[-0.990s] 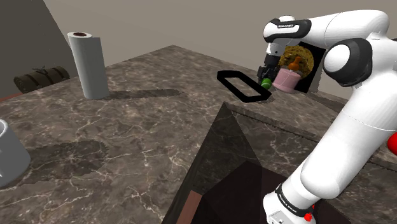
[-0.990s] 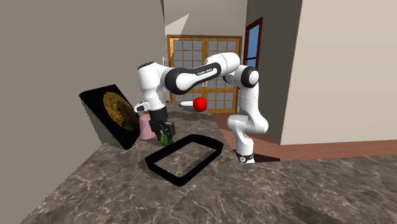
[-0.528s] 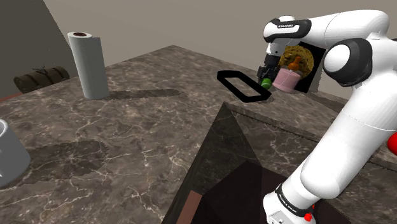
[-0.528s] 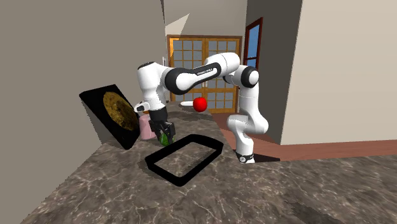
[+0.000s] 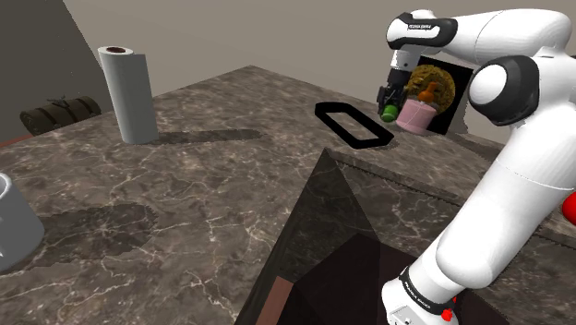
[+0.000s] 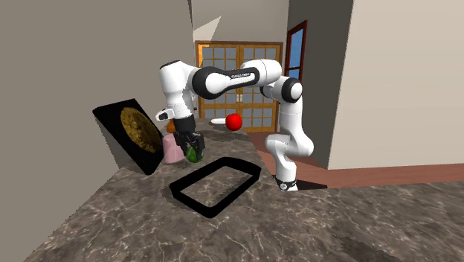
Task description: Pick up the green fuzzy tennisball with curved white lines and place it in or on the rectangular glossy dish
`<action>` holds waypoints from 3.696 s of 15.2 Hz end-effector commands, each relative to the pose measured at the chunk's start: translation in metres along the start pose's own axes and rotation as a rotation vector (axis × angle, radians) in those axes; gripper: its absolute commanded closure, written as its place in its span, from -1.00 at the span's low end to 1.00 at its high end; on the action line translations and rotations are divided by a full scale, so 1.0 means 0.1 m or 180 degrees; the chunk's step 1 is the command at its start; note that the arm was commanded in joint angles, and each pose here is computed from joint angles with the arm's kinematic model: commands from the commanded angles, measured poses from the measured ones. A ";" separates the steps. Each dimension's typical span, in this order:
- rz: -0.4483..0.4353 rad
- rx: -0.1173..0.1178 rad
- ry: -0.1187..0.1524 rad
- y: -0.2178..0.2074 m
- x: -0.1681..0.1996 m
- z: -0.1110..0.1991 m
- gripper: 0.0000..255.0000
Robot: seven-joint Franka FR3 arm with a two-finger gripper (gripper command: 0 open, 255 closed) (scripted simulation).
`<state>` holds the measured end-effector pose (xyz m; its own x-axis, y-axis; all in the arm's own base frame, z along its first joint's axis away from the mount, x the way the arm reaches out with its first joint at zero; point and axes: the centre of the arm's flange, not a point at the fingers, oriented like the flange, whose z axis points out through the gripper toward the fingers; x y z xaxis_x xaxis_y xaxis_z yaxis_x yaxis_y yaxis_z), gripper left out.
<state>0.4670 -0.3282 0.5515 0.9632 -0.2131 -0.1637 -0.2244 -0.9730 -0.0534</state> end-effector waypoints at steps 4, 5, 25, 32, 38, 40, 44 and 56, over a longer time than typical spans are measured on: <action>0.0000 0.0000 -0.0001 0.00 -0.04 -0.26 1.00; 0.0000 0.0000 -0.0001 -0.01 -0.05 -0.31 1.00; 0.0000 0.0000 -0.0001 -1.55 0.22 -0.61 1.00; 0.0000 0.0000 -0.0001 -1.53 0.28 -0.24 1.00; 0.0000 0.0000 -0.0001 -1.51 0.33 0.06 1.00; 0.0000 0.0000 -0.0001 -1.51 0.33 0.06 1.00; 0.0000 0.0000 -0.0001 -1.51 0.33 0.06 1.00; 0.0000 0.0000 -0.0001 -1.51 0.33 -0.44 -1.00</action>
<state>0.5401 -0.1909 0.5918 0.9632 -0.2135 -0.1631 -0.2247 -0.9730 -0.0535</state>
